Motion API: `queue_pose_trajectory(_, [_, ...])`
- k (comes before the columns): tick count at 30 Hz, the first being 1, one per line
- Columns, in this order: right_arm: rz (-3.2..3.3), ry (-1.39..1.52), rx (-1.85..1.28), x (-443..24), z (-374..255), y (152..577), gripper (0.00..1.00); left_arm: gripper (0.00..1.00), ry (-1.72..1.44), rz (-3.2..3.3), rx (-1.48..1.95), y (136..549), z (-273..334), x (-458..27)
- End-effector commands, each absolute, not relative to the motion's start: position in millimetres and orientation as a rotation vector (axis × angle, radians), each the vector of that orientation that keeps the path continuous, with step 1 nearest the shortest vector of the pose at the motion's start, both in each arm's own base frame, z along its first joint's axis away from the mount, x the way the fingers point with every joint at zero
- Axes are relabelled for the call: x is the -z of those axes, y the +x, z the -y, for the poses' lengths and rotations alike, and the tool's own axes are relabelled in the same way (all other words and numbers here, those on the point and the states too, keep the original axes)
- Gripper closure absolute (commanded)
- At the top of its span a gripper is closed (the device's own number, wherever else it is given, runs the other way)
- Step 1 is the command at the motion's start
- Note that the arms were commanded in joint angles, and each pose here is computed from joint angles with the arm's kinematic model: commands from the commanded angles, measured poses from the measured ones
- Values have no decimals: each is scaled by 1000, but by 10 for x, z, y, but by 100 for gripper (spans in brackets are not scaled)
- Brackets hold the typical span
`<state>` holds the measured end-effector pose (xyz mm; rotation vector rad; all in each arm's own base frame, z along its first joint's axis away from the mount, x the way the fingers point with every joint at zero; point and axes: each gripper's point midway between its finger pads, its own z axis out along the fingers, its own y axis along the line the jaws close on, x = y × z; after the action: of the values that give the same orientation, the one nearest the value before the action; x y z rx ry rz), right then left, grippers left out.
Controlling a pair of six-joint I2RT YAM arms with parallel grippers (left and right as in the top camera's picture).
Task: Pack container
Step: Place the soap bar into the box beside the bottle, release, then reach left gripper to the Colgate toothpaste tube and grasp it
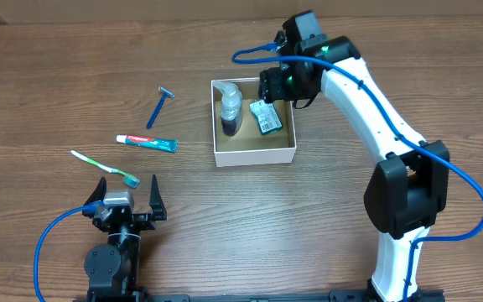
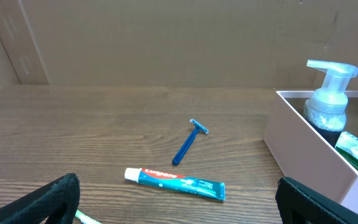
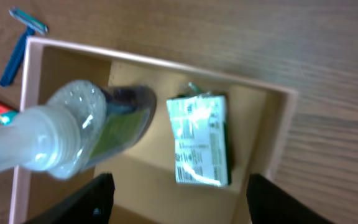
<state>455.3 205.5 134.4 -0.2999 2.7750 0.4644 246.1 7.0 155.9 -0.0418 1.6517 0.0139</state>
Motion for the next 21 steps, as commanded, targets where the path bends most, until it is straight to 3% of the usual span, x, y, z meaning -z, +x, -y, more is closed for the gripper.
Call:
queue_pose_trajectory(1, [-2652,-207,-424,-2005,-1730,4778,25,0,-33,-1647,-41,2460,-96,-1561])
queue_pose_trajectory(5, [-2641,238,-164,-2260,-635,4849,23,0,-33,-1647,-41,2460,-96,-1561])
queue_pose_trajectory(10, [-2648,641,-85,-2155,391,4705,10,0,-34,-1647,-40,2460,-96,-1561])
queue_pose_trajectory(11, [-2649,669,-81,-2147,482,4679,2,0,-33,-1647,-40,2460,-96,-1561])
queue_pose_trajectory(12, [-2653,693,-74,-2137,554,4649,0,0,-33,-1647,-41,2460,-96,-1561])
queue_pose_trajectory(21, [-2684,718,-64,-2103,600,4557,0,0,-45,-1644,-27,2461,-93,-1569])
